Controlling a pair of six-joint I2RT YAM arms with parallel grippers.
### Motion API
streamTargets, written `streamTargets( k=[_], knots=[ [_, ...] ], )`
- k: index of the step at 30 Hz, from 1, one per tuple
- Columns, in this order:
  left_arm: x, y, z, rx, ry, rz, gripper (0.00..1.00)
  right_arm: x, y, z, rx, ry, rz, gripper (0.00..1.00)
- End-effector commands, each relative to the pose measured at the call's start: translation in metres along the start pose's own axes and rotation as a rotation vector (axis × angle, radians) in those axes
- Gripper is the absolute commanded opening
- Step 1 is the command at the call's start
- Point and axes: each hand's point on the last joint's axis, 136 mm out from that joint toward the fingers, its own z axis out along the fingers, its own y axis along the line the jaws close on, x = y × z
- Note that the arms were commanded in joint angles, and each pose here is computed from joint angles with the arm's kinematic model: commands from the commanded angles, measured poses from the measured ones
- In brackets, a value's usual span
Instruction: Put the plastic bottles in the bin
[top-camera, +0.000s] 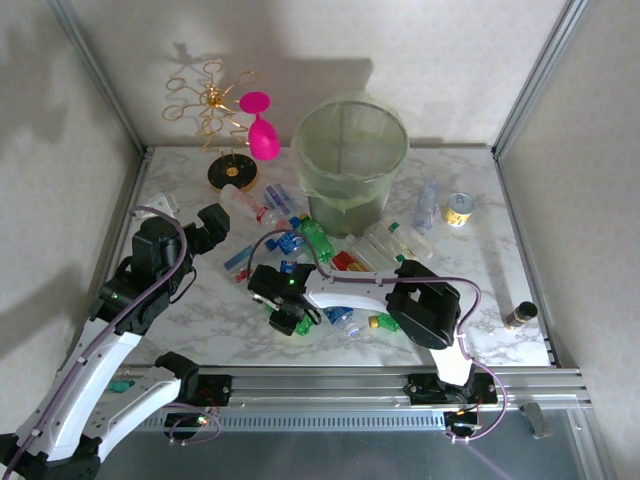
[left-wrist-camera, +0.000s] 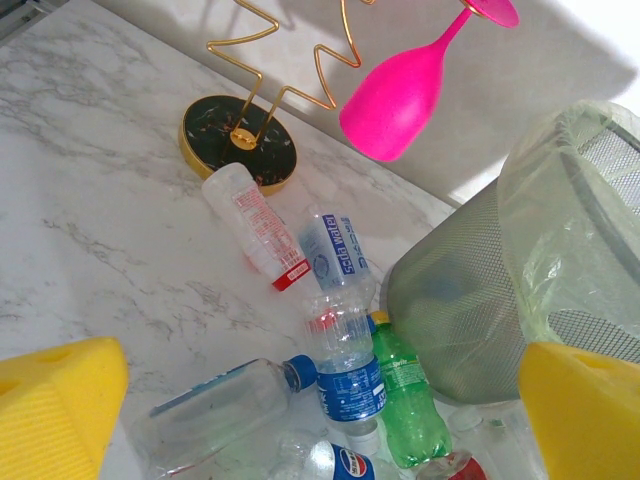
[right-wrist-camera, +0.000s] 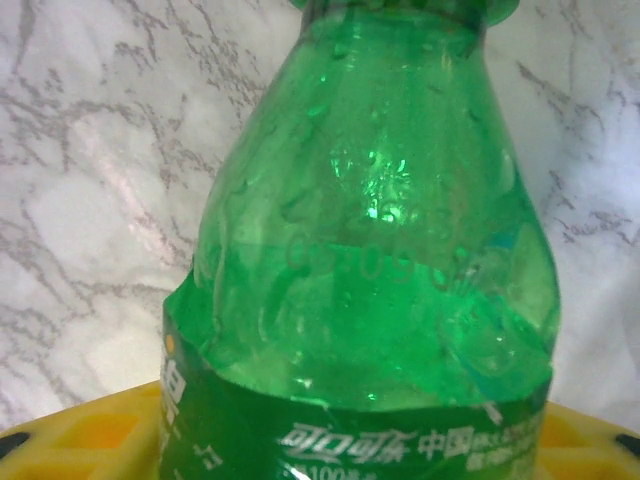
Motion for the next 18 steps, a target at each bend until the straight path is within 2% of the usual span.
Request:
streamTargets(
  k=[1, 9, 18],
  knots=[
    [-0.017, -0.004, -0.012, 0.014, -0.036, 0.016, 0.99, -0.015, 0.002, -0.042, -0.029, -0.107, 0.017, 0.50],
    [-0.031, -0.044, -0.032, 0.189, -0.017, 0.054, 0.95, -0.051, -0.023, -0.140, -0.089, -0.388, 0.141, 0.49],
    [-0.025, -0.072, -0.033, 0.300, 0.043, 0.085, 0.92, -0.064, -0.107, -0.275, -0.125, -0.759, 0.369, 0.45]
  ],
)
